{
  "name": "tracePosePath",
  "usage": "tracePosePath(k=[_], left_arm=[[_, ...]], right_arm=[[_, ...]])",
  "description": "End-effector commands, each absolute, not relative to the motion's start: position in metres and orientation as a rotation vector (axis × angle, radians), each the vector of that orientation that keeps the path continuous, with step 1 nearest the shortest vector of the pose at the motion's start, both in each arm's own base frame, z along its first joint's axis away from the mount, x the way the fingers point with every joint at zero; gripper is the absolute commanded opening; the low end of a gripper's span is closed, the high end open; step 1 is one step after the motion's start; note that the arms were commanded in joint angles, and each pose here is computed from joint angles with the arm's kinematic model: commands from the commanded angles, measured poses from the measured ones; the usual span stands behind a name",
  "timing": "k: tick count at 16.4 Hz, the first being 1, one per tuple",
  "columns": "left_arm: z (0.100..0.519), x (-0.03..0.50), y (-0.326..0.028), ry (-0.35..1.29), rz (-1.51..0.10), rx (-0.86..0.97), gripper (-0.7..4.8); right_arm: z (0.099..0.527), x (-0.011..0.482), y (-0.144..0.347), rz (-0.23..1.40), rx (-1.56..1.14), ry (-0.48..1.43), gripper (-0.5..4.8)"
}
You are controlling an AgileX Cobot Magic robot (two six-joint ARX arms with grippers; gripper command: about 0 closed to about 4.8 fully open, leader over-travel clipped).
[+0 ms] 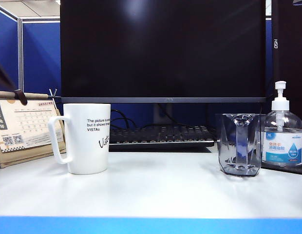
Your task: Swap the positions of the transparent plastic cup and the white ceramic cup.
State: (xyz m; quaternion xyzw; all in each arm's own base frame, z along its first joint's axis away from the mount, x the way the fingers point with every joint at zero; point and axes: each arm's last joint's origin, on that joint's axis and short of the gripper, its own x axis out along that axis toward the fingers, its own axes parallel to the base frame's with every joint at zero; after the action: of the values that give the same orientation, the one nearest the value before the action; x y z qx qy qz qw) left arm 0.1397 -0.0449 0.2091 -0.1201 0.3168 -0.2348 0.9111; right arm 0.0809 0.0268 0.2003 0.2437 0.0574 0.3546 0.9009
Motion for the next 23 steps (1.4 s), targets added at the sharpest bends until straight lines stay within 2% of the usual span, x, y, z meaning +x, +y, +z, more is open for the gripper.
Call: tracePosePath(k=[1,4,6,9,12,23], left_arm=[[0.203,0.153,-0.057,0.663,-0.512,-0.218,2.56],[0.193,0.167,-0.075,0.644,-0.473,-0.1,2.58],[0.185,0.172,-0.082,0.645,-0.422,-0.016,2.89],[0.178,0.18,-0.086,0.647,-0.425,0.018,2.96],[0.173,0.188,-0.09,0.626,-0.43,0.023,3.5],[0.181,0.198,-0.092,0.487,-0.389,0.036,3.5]], right_arm=[[0.202,0.08,0.027,0.738,0.554,0.14,3.19],[0.195,0.08,0.028,0.736,0.572,0.221,3.42],[0.194,0.08,0.028,0.75,0.575,0.242,3.42],[0.194,0.08,0.028,0.75,0.574,0.242,3.42],[0.194,0.08,0.028,0.748,0.574,0.243,3.42],[0.194,0.08,0.028,0.748,0.574,0.243,3.42]])
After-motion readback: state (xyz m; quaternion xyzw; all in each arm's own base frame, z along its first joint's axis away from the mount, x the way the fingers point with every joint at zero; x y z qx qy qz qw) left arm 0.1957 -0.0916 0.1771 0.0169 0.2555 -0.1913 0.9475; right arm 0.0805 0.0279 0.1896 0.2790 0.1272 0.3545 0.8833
